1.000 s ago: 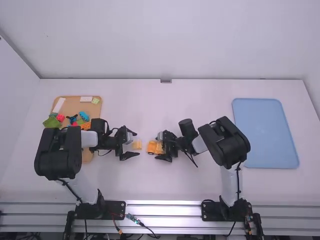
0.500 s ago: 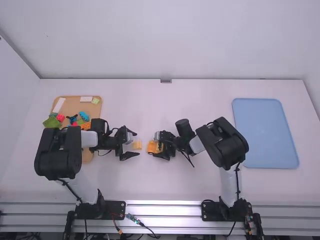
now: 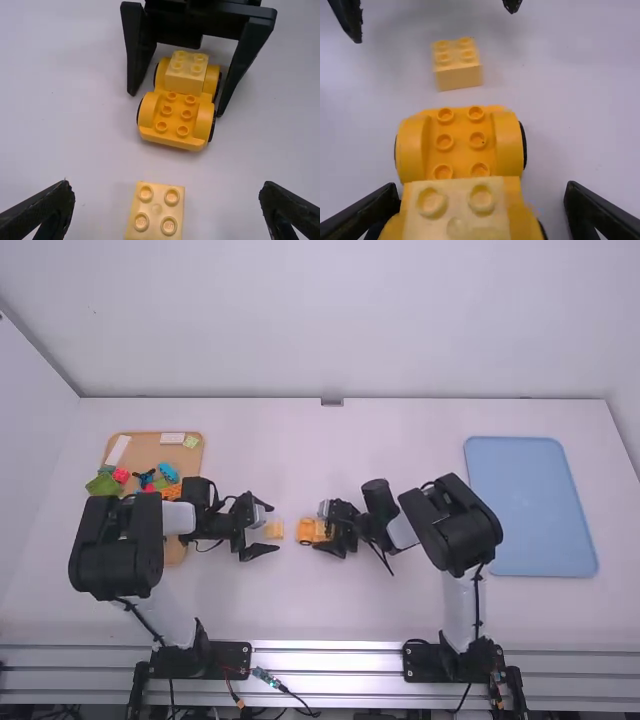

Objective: Assemble lego blocks to make yellow taxi

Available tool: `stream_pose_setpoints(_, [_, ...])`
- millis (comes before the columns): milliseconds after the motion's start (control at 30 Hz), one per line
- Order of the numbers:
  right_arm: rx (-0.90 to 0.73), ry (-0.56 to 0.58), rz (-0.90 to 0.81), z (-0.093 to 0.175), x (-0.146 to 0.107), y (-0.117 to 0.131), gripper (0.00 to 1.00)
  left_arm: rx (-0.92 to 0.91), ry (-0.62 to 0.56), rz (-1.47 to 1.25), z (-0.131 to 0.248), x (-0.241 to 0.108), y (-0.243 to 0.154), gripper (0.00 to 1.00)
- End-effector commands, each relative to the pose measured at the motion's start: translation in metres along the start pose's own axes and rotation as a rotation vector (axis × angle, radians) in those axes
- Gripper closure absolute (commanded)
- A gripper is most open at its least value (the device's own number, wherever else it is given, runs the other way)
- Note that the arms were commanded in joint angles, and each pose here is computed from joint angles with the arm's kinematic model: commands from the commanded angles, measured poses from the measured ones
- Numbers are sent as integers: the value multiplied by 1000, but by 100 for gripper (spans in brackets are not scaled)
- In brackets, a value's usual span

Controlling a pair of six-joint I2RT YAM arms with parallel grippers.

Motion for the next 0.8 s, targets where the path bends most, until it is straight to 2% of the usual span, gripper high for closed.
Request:
stream_pose_setpoints(0, [-10,68,-35,2,-18,10,14,-26,4,2,-5,-3,-8,1])
stream_pose_setpoints(67, [-10,67,-35,2,-18,10,16,-18,22,1,-5,-6,-6,1])
stream_pose_setpoints(267, [-7,69,-38,2,-19,11,34,-20,54,-35,-7,-10,-8,1])
stream_pose_setpoints(467, [-5,70,-38,2,-19,11,47,-13,61,-61,-8,-13,-8,1])
stream_pose_setpoints(767, [40,19,-9,2,-12,19,52,23,52,-115,-10,-19,-9,3])
Point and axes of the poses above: each hand's point on the last joint's axis, 136 mm out from that joint toward the fingers, its own z axis back along the fingers, its own y axis along the line the jaws close on, x = y × z, the point moved 2 cm from there along z, back along the fingers, and after that the axes turned 12 degrees about z, right-handed, at the moved point
